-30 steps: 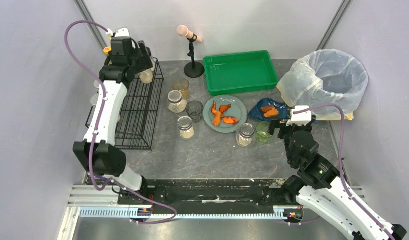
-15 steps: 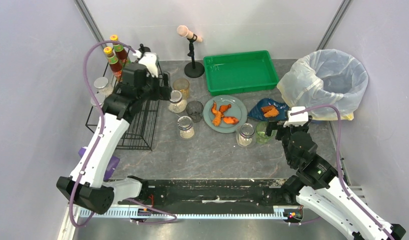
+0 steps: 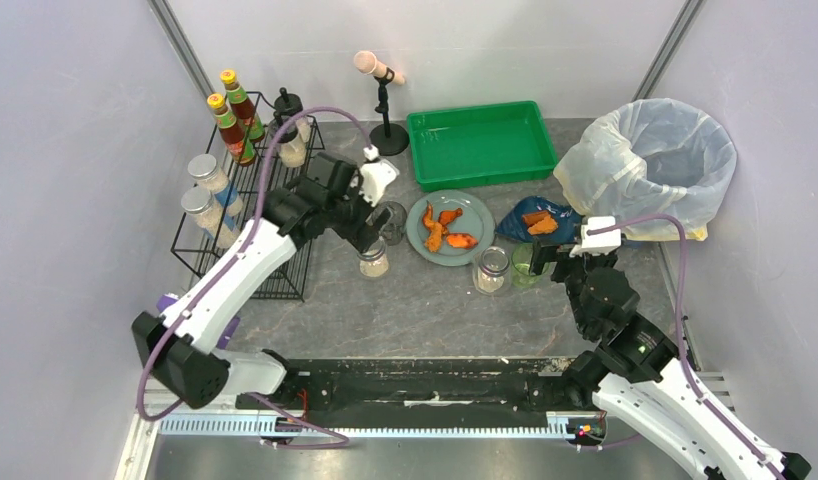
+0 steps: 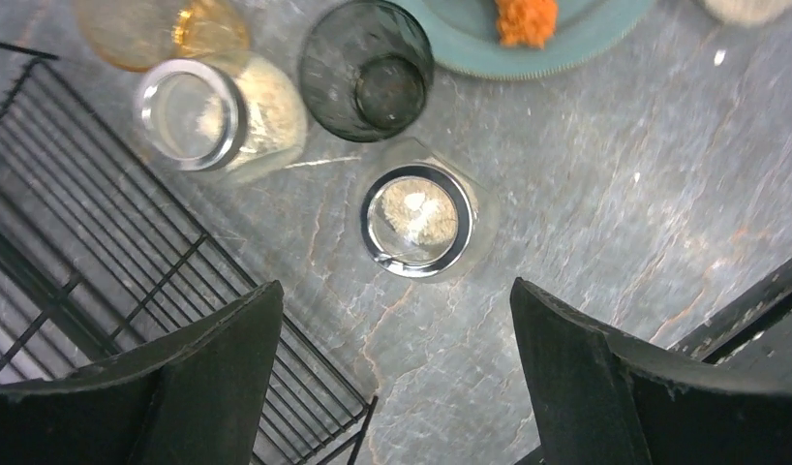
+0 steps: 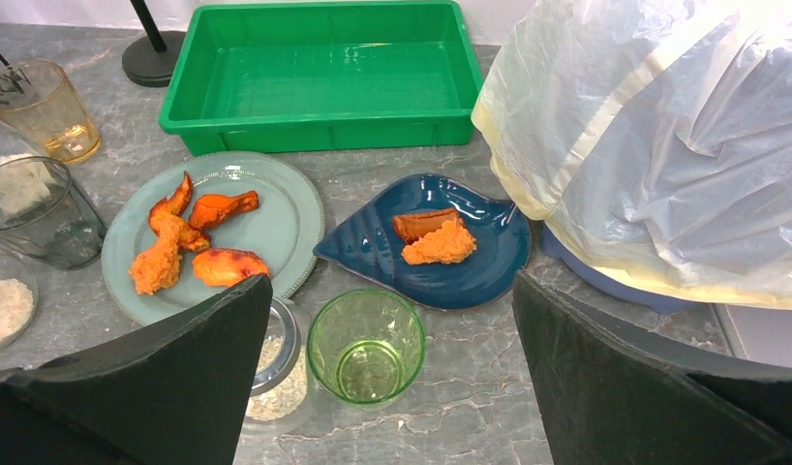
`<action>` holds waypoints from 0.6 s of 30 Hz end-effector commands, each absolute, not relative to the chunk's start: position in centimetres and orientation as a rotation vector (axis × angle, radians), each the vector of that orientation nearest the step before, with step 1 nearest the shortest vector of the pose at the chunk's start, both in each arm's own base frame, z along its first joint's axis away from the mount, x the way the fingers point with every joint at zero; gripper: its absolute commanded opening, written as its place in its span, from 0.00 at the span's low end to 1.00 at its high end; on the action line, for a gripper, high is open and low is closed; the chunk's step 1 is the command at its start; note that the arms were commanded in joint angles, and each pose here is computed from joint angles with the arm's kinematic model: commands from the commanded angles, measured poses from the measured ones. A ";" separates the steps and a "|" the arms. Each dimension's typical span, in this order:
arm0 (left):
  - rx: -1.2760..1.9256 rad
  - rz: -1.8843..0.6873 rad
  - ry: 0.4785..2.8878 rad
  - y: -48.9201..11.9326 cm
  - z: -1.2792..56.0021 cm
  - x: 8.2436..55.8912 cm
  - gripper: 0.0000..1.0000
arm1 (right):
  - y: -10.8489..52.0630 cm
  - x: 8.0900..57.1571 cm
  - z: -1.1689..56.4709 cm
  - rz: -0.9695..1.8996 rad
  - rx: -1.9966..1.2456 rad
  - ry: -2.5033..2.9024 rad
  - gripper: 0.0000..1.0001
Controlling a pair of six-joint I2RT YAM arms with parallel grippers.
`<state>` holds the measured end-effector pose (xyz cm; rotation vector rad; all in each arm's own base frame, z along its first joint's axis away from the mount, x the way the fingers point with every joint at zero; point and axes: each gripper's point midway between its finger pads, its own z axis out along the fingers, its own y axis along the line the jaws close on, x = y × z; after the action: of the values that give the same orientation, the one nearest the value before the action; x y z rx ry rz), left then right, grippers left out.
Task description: Clear the kitchen counter
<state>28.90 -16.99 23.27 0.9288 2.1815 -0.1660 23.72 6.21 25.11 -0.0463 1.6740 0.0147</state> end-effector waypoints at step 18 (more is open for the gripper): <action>1.547 -0.024 2.318 -18.9 11.4 30.0 0.94 | 5.1 23.5 27.0 0.001 0.018 1.641 0.98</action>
<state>29.01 -18.36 11.48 1.4807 2.3658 -0.0386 23.42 5.63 24.89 -0.0255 1.6836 0.0004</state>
